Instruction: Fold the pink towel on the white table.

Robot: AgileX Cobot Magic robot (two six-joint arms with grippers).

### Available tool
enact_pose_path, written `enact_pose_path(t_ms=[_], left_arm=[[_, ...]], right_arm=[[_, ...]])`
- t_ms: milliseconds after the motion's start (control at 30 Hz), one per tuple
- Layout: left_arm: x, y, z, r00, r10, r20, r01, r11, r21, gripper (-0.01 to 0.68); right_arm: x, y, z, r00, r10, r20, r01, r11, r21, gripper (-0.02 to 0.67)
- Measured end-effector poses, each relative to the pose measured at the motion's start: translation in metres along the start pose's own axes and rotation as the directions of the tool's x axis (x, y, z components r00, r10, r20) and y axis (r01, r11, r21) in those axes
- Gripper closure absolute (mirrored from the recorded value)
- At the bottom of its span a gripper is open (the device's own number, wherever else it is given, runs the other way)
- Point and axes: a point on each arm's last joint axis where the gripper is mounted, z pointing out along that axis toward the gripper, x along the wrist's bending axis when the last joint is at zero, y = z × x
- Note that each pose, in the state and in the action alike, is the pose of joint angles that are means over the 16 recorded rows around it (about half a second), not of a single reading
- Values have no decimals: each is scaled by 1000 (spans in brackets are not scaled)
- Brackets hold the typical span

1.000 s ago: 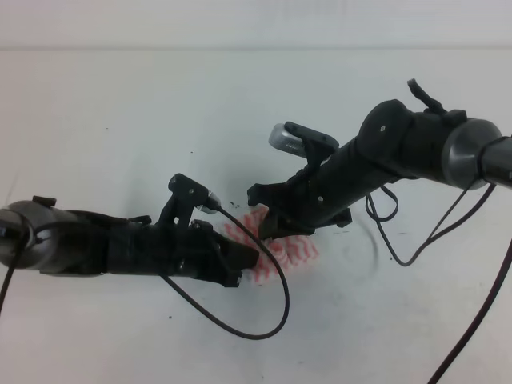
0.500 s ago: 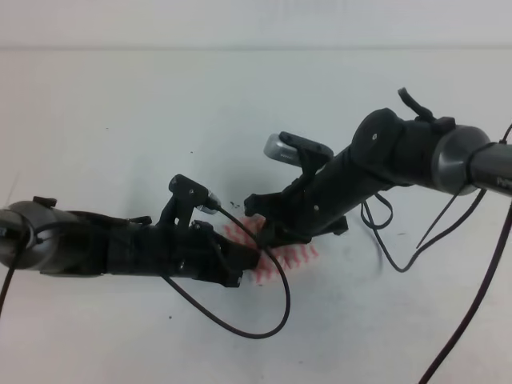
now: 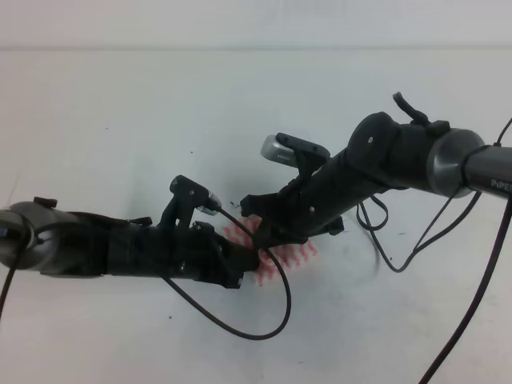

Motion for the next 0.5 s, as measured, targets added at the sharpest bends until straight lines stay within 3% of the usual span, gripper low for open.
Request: enact_pose_path(t_ms=[367,500], left_arm=[[-1,11,-10,997,21,-73,-21,1000,-4,677],[0,15,-15,992,46,-122,-45,999,8,677]], right_arm=[[4,-1,-3,1000,-19,-16,20,999,39,445],[7,0,-6,999,-39,-19,40,998,57,416]])
